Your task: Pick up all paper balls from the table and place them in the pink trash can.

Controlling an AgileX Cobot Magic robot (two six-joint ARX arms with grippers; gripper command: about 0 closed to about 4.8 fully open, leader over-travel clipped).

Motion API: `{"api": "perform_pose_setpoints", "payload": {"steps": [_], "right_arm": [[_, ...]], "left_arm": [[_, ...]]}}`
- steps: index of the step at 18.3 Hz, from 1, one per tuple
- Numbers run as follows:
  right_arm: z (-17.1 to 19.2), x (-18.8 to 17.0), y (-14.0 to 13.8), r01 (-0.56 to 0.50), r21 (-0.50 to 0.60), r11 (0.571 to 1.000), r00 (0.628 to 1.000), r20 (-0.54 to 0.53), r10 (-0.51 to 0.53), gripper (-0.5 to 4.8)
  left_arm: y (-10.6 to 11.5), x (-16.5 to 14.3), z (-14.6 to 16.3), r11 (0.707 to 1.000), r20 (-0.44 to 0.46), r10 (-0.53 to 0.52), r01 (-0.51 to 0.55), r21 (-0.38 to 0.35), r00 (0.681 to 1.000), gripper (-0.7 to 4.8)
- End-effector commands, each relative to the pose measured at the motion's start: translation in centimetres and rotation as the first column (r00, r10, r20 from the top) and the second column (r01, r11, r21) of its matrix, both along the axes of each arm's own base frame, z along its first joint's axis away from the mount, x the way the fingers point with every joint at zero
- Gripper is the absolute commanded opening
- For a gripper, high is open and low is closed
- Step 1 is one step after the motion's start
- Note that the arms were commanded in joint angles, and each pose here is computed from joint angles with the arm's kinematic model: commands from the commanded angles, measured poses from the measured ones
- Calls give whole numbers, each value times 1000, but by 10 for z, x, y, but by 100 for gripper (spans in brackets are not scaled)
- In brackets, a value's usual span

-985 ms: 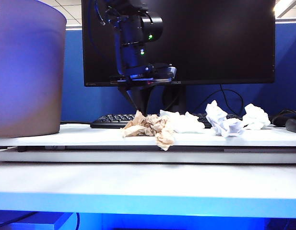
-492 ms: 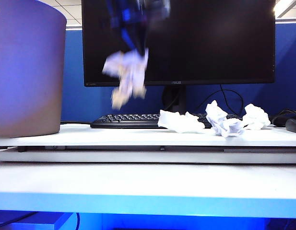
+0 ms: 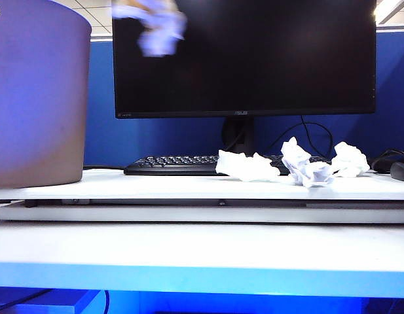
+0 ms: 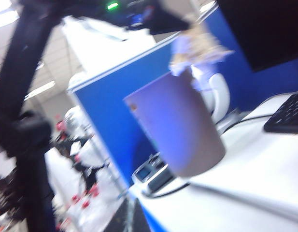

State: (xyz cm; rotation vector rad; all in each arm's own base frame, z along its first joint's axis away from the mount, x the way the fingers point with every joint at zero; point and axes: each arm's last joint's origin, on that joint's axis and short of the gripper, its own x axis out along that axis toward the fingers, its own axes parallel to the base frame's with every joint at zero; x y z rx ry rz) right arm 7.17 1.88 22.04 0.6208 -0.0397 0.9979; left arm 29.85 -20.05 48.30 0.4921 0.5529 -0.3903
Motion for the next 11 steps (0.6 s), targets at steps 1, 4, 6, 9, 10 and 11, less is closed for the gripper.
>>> {"api": "perform_pose_setpoints", "payload": {"steps": [1,4,6,9,10,11], "right_arm": [[2,0,-1,38,12,999,999,24,-38,-5],[2,0,-1,39,13,999,999,25,-40,-5],[2,0,-1,38,13,999,999,25,-38,-5],[2,0,-1,35,11,999,999,25,-36,-5],[2,0,-1,34,11,999,999,24,-34,-5],[2,0,0,32,9,999,999,24,-32,-5]], "left_arm": [[15,-12,10,990,48,105,-109,85,993,-6],[32,-13,11,963,62,228,-235,136,972,-6],[41,-12,13,958,55,252,-257,123,966,-6],[44,-16,22,966,86,237,-244,84,968,-6],[46,-19,26,968,110,234,-243,68,966,-6],[47,-22,30,969,129,229,-239,67,965,-6]]}}
